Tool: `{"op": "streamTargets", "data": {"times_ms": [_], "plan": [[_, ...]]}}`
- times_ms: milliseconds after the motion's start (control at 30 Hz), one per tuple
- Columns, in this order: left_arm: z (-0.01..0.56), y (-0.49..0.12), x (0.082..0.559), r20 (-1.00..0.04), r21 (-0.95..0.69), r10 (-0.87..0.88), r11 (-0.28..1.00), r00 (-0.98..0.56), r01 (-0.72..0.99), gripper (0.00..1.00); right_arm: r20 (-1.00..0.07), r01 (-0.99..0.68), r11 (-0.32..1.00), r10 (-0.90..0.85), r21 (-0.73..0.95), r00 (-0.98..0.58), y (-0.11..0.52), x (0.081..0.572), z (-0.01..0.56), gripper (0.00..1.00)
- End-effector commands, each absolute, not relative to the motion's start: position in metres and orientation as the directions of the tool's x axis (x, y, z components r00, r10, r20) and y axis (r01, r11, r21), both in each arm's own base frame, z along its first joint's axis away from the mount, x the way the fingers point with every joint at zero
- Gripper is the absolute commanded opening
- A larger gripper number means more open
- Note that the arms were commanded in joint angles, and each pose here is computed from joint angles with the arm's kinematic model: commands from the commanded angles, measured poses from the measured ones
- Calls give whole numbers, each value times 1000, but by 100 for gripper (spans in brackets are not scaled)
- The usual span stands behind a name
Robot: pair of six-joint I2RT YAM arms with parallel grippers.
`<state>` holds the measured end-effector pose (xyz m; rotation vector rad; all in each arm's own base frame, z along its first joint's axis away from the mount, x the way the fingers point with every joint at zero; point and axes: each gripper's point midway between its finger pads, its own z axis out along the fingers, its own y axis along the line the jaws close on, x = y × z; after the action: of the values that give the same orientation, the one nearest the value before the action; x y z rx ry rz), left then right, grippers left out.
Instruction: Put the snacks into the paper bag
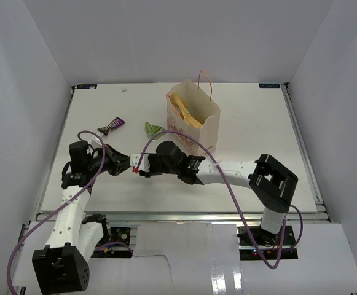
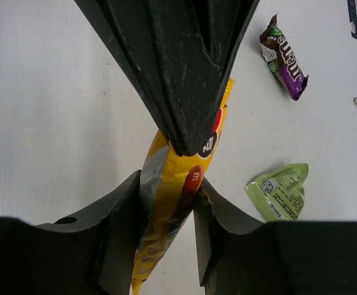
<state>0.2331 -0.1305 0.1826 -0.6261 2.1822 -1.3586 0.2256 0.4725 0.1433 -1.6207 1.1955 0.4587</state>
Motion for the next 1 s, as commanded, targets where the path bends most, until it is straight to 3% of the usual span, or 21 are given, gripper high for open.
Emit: {"op": "streamTargets", "data": {"times_ms": [0, 133, 267, 433, 633, 833, 967], "plan": [[212, -135, 236, -208, -922, -584, 385, -784, -42, 0, -785, -843, 71, -413, -533, 461, 484, 231, 177, 35], [232, -135, 243, -238, -923, -577, 385, -781, -3, 3, -796, -858, 53, -407, -511, 449, 479, 223, 182, 22], [256, -133, 256, -286, -912, -575, 408, -766, 35, 40, -801, -881, -5, -415, -472, 432, 468, 208, 186, 8], [290, -123, 273, -434, -853, -551, 506, -713, 129, 59, -818, -910, -141, -401, -389, 412, 452, 183, 194, 8], [305, -92, 289, -617, -708, -527, 696, -585, 120, 63, -861, -934, -230, -374, -274, 345, 417, 166, 226, 8], [240, -60, 282, -623, -617, -546, 783, -560, -78, 65, -916, -951, -107, -256, -291, 309, 393, 193, 324, 8], [206, -47, 279, -600, -586, -576, 789, -555, -186, 66, -939, -949, 41, -163, -313, 303, 369, 226, 399, 8]]}}
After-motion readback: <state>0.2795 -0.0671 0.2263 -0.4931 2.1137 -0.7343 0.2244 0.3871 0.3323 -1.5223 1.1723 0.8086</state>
